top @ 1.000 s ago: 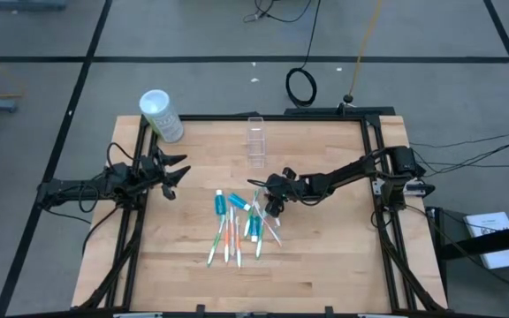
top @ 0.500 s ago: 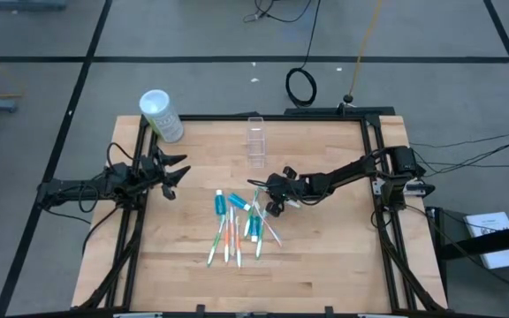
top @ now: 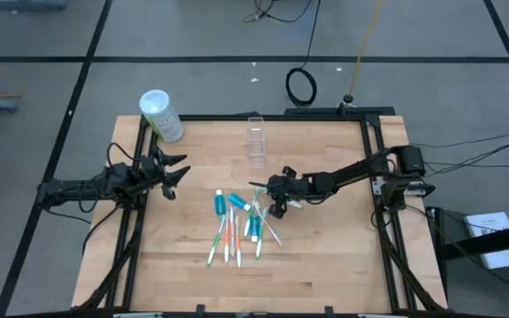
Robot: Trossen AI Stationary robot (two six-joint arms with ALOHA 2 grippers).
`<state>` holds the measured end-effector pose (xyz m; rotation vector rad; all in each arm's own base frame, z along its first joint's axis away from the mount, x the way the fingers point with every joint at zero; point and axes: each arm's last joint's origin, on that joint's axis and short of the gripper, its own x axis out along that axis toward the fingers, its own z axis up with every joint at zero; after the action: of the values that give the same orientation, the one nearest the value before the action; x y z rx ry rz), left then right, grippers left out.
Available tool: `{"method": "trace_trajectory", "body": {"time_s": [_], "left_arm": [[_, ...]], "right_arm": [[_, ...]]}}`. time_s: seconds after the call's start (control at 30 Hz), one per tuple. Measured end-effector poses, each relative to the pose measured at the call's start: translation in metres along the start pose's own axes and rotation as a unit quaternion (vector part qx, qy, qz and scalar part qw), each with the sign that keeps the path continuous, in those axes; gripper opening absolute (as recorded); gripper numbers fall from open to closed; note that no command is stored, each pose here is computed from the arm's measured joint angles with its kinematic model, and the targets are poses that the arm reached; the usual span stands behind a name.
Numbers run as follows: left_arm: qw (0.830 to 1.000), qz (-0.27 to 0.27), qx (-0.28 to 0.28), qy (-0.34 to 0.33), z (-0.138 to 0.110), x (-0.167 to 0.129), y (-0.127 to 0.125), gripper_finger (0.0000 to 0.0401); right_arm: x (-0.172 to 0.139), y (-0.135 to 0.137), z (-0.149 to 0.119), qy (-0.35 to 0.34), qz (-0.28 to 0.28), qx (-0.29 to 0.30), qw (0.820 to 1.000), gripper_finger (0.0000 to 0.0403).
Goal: Pick & Place toothbrushing station
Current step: Put the green toothbrush into the transparent organizer
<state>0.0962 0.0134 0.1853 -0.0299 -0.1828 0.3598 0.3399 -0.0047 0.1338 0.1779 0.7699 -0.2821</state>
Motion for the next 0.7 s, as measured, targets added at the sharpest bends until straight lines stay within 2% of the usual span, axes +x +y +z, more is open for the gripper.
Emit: {"method": "trace_trajectory", "body": {"time_s": [0.23, 0.47, 0.57, 0.7], "left_arm": [[1.000, 0.000, 0.000, 0.000, 0.000, 0.000, 0.000, 0.0200], [1.000, 0.000, 0.000, 0.000, 0.000, 0.000, 0.000, 0.0200], [1.000, 0.000, 0.000, 0.000, 0.000, 0.000, 0.000, 0.0200], [1.000, 0.000, 0.000, 0.000, 0.000, 0.000, 0.000, 0.0200]], "right_arm": [[-0.023, 0.000, 0.020, -0.052, 0.006, -0.012, 0.999, 0.0002], [-0.034, 0.000, 0.027, -0.085, 0.012, -0.024, 0.996, 0.0002], [-0.033, 0.000, 0.022, -0.077, 0.024, -0.031, 0.996, 0.0002], [-0.030, -0.004, 0.009, -0.036, 0.006, -0.066, 0.997, 0.0012]]}}
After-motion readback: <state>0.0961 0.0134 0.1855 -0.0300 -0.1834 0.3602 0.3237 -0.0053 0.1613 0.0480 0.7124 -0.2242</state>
